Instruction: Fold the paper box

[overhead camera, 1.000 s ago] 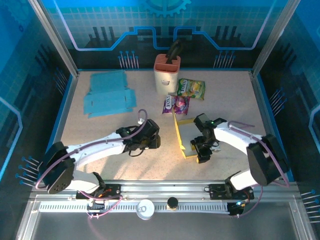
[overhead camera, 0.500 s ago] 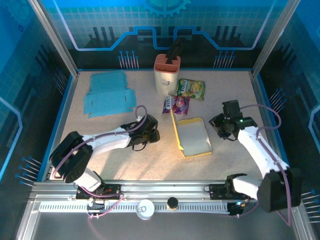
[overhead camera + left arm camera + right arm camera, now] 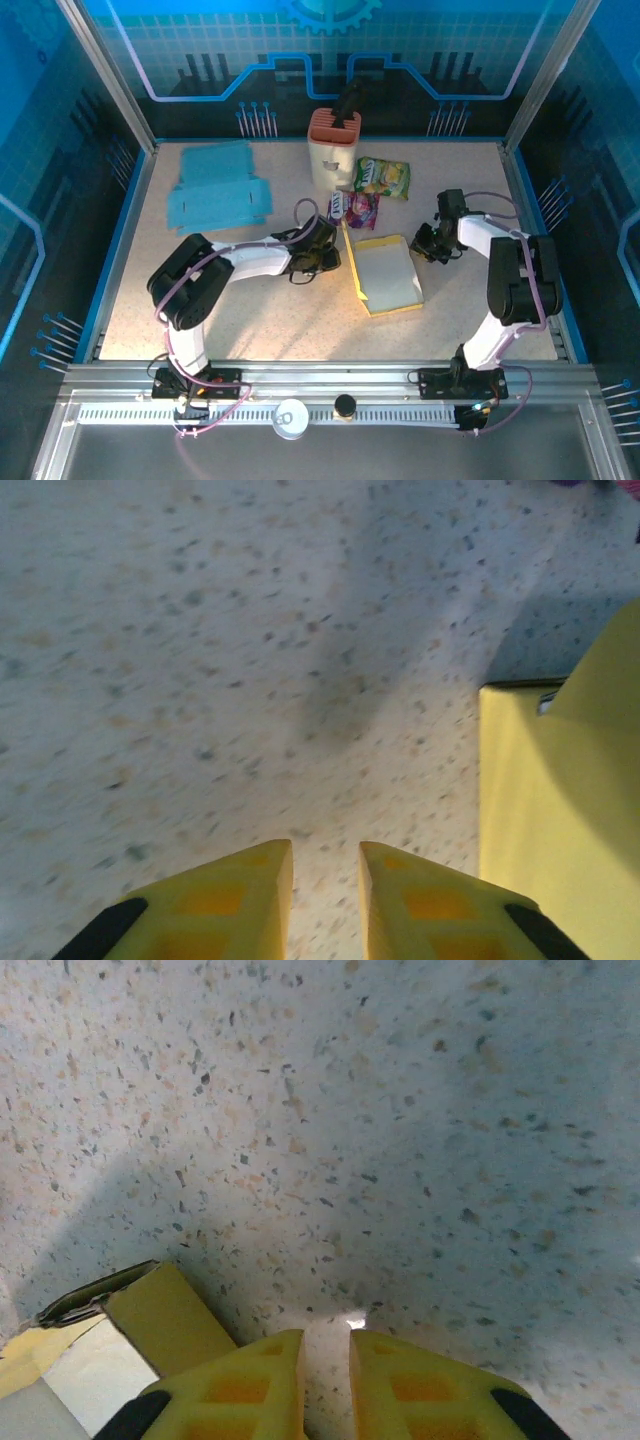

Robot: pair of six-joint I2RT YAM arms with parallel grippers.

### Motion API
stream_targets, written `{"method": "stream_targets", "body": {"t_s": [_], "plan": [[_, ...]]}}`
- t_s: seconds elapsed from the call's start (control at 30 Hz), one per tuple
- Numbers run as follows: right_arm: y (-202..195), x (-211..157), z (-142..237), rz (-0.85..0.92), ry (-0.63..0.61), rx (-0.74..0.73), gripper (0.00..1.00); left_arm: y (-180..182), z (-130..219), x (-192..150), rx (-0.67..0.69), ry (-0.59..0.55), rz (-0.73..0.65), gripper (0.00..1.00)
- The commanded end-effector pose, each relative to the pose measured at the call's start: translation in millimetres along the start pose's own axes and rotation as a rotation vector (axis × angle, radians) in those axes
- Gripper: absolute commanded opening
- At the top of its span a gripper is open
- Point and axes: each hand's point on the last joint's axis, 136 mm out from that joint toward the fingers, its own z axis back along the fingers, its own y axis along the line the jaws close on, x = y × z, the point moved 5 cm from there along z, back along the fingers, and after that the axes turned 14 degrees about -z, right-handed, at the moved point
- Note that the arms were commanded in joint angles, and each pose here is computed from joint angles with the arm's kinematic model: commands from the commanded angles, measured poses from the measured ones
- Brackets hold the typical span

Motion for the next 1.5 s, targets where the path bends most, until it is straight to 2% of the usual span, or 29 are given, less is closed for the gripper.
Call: {"method": "stream_targets", "body": {"t_s": [0.0,0.33,0.63,0.9,1.2,1.47], "plan": [[12,0,-1,0.056,0.023,0.079,0.18,-9,-12,7,-0.055,0.011,0.026,0.21],[24,-21,2,0.087,0.051,0.138,0.17,-28,-24,13,-0.153,-0.002,0.035,0.12],[29,-35,1,0.083,0.063,0.169,0.15,-29,-25,12,-0.169,-0.001,0.038,0.11],[8,-53,4,0.005,0.074,0.177,0.15,-24,-26,26,-0.163,-0.007,0.047,0.11],[-9,-94,15,-0.113,0.067,0.234,0.17,-49,-34,51,-0.257,0.029,-0.035,0.11],[1,-138,7,-0.174,0.127,0.264,0.22,-63,-40,73,-0.231,0.081,-0.111,0.13]]}}
